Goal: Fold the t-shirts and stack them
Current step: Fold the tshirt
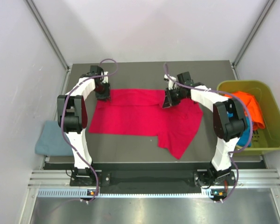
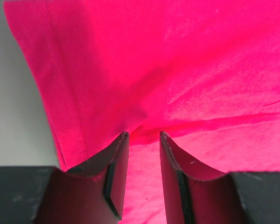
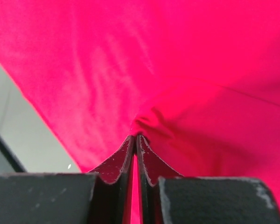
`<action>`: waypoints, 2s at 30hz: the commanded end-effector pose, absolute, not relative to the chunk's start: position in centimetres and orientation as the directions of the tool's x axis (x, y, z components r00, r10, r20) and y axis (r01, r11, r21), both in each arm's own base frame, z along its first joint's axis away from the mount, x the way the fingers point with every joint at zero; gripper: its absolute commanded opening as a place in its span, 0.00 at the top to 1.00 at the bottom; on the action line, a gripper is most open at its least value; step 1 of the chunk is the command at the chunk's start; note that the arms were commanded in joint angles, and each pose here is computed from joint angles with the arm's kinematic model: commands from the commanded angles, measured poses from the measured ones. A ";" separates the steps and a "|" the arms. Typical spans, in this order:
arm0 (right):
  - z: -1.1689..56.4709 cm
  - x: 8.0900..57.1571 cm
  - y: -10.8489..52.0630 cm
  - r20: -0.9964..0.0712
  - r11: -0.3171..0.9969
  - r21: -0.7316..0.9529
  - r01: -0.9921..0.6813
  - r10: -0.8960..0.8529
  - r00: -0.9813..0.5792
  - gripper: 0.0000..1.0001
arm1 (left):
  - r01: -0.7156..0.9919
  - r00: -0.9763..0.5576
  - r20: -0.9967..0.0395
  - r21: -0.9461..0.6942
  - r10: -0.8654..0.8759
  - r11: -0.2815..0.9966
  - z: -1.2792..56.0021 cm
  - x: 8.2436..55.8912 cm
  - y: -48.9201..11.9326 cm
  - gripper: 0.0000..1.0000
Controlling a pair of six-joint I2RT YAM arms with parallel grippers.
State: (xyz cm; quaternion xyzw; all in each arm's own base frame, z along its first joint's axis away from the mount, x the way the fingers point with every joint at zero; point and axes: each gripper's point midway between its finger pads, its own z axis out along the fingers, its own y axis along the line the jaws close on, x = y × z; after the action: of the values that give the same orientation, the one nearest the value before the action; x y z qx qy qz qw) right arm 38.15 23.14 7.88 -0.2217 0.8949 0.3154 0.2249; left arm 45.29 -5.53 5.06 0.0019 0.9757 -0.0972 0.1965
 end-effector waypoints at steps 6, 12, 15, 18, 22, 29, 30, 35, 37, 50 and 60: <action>10.9 37.1 24.1 -0.603 0.681 0.425 -0.597 -0.279 -0.747 0.70 | 0.064 -0.874 -0.484 -0.204 -0.044 0.977 8.6 47.2 -5.7 0.62; 12.4 39.1 21.6 -0.650 0.729 0.389 -0.564 -0.217 -0.729 0.66 | 0.059 -0.868 -0.494 -0.194 -0.046 0.979 9.0 47.3 -5.4 0.62; 12.7 41.2 19.5 -0.655 0.758 0.400 -0.514 -0.156 -0.739 0.65 | 0.043 -0.862 -0.504 -0.176 -0.053 0.984 8.9 48.0 -4.7 0.62; 12.4 43.8 17.2 -0.646 0.791 0.436 -0.430 -0.058 -0.761 0.65 | 0.025 -0.858 -0.513 -0.120 -0.040 0.992 8.5 49.0 -3.3 0.62; 10.7 46.2 14.9 -0.622 0.814 0.457 -0.358 0.006 -0.783 0.61 | -0.002 -0.856 -0.517 -0.035 -0.020 0.999 7.8 49.9 -1.6 0.62; 9.9 48.6 12.9 -0.624 0.830 0.461 -0.314 0.051 -0.780 0.58 | -0.066 -0.855 -0.518 0.130 0.011 0.989 7.0 50.9 1.6 0.55; 9.8 48.7 13.0 -0.624 0.830 0.461 -0.316 0.050 -0.780 0.57 | -0.073 -0.858 -0.514 0.137 0.008 0.988 6.8 50.9 1.8 0.54; 8.7 49.0 12.8 -0.603 0.829 0.472 -0.299 0.056 -0.796 0.56 | -0.095 -0.860 -0.510 0.161 0.000 0.982 5.3 52.5 2.8 0.54; 8.4 49.1 12.8 -0.595 0.832 0.472 -0.291 0.057 -0.802 0.56 | -0.076 -0.864 -0.502 0.174 0.022 0.982 4.8 53.1 3.0 0.56; 8.3 51.7 8.9 -0.620 0.959 0.254 -0.130 0.058 -0.782 0.54 | -0.048 -0.868 -0.495 0.155 0.035 0.987 2.3 56.0 2.5 0.94; 7.8 52.0 5.8 -0.626 0.995 0.094 -0.045 0.024 -0.779 0.54 | -0.047 -0.870 -0.493 0.136 0.026 0.990 2.1 55.9 2.2 1.00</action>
State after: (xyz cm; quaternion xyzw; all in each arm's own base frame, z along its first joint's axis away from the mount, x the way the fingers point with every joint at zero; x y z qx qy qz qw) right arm 51.02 6.58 6.96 -0.0045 0.9446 0.0838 0.3172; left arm 55.59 1.97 3.37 -0.0005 0.9624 0.0803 0.2594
